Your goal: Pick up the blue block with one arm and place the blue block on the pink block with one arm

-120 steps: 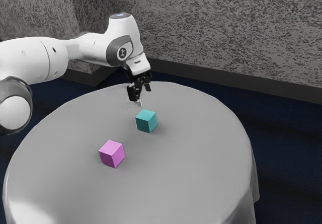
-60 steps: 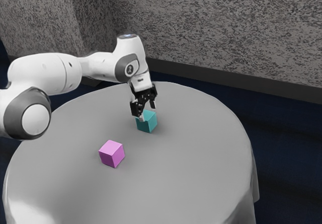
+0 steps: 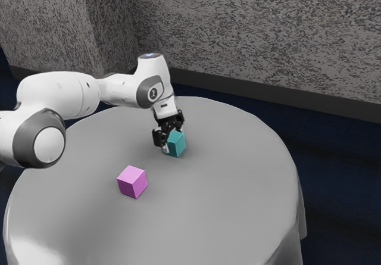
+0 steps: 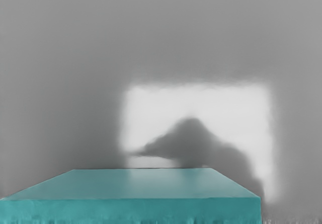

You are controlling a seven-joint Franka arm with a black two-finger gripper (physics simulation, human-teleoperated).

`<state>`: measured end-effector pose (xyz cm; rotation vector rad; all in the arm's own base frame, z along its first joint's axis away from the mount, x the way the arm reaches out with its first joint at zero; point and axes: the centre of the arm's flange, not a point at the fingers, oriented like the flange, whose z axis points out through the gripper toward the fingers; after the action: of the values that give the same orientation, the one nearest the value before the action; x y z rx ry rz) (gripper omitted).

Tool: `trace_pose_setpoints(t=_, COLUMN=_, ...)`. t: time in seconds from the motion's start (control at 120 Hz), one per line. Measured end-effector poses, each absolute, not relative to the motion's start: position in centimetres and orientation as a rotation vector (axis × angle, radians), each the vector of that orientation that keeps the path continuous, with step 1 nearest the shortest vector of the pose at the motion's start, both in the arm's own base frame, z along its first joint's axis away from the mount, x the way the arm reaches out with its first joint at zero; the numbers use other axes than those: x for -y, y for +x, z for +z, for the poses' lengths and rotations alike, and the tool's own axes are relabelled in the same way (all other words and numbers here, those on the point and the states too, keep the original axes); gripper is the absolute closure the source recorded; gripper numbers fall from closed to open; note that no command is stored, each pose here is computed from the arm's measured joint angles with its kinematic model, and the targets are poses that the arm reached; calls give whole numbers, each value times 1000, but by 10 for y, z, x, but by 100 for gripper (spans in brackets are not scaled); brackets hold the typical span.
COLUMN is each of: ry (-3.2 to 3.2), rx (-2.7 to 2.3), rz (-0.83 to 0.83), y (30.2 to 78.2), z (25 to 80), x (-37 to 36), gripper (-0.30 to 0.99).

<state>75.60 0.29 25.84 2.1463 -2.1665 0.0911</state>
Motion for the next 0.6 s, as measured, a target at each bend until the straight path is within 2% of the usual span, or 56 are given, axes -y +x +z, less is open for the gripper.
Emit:
trace_pose_setpoints(t=0.167, ry=2160, rx=2181, rz=117, y=761, z=257, x=-8, gripper=1)
trace_pose_setpoints(t=0.308, ry=2158, rx=2187, rz=130, y=763, z=256, x=-8, gripper=23)
trace_pose_setpoints(t=0.375, ry=2158, rx=2191, rz=135, y=763, z=257, x=-8, gripper=29)
trace_pose_setpoints(t=0.517, ry=2151, rx=2183, rz=149, y=748, z=283, x=-4, gripper=31)
trace_pose_setpoints(t=0.6, ry=2147, rx=2181, rz=155, y=725, z=316, x=2, gripper=31)
